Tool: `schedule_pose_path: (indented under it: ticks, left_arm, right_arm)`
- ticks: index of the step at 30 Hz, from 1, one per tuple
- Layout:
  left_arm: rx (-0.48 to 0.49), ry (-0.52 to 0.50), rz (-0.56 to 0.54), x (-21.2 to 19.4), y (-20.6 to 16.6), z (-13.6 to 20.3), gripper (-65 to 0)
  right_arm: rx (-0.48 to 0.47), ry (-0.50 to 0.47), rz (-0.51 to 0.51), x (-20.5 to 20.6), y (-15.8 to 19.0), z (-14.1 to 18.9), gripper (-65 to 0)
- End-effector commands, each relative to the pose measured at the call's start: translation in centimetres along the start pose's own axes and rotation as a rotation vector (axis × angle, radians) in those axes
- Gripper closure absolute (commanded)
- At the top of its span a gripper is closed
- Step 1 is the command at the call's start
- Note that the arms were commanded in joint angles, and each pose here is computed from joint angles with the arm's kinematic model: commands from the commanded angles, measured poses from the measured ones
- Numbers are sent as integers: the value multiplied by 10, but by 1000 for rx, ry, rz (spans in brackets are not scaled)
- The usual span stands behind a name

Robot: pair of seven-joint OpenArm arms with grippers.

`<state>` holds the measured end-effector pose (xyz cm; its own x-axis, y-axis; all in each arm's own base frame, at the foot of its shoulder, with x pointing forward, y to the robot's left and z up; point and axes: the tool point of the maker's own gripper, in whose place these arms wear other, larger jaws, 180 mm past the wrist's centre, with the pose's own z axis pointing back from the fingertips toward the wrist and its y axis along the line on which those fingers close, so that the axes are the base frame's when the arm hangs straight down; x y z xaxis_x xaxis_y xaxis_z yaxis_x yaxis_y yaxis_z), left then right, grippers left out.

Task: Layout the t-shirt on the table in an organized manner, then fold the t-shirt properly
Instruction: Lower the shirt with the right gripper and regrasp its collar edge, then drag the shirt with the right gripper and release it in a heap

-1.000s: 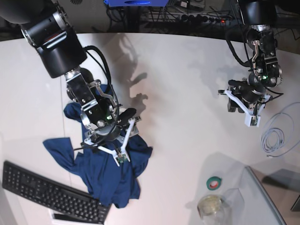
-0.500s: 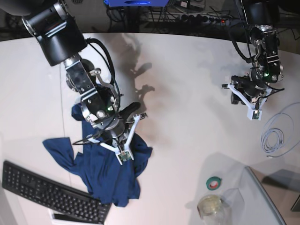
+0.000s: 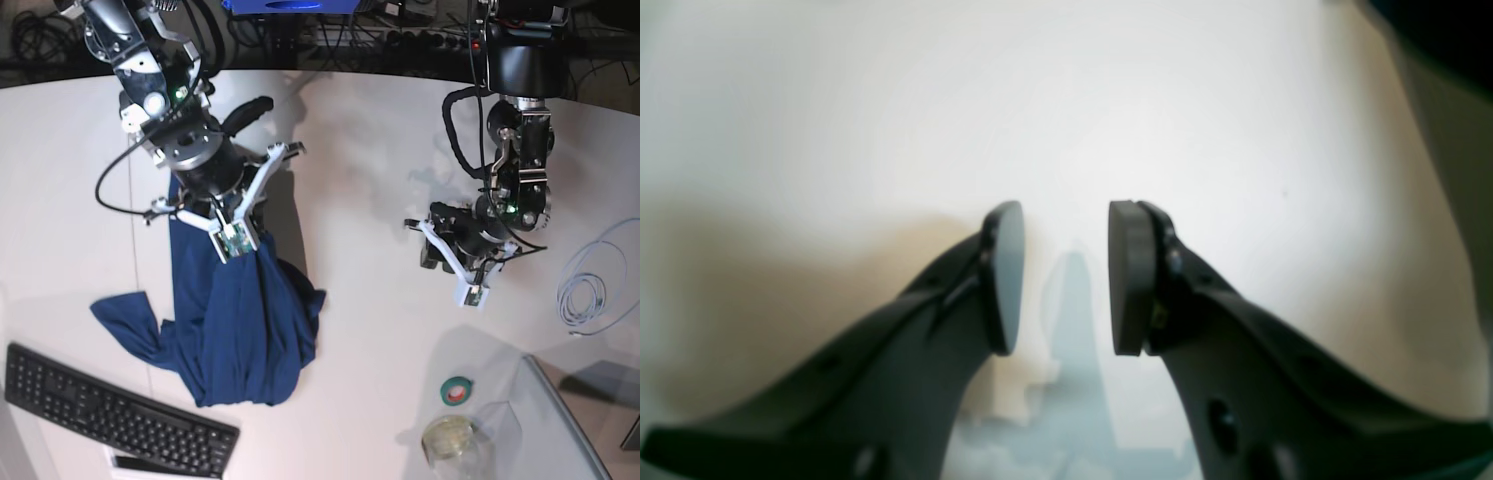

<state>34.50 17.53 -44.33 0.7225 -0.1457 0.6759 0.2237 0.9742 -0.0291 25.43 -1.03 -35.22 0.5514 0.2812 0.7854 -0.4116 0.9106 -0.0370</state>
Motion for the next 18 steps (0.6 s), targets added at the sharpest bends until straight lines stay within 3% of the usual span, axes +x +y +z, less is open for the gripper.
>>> schedule_pose_path:
  ticks: [1,5,10,14,16,18]
  left_arm:
    - [18,-42,0,18,10,1,-209]
    - [24,-15,18,12,16,-5,-209]
    - [56,9,4,5,36,-2,-206]
    - [119,20,-4,1,70,11,-204]
    - [185,1,47,1,102,25,-206]
    - [255,-17,130,-8,134,42,-207]
  right_arm:
    - [16,-56,0,13,4,8,0]
    - [71,31,36,-24,17,16,0]
    - [60,211,49,-85,13,-7,-26]
    - [54,317,53,-110,10,-9,-237]
    - [60,275,47,-94,12,-3,-339]
    - [61,211,46,-72,15,4,-359]
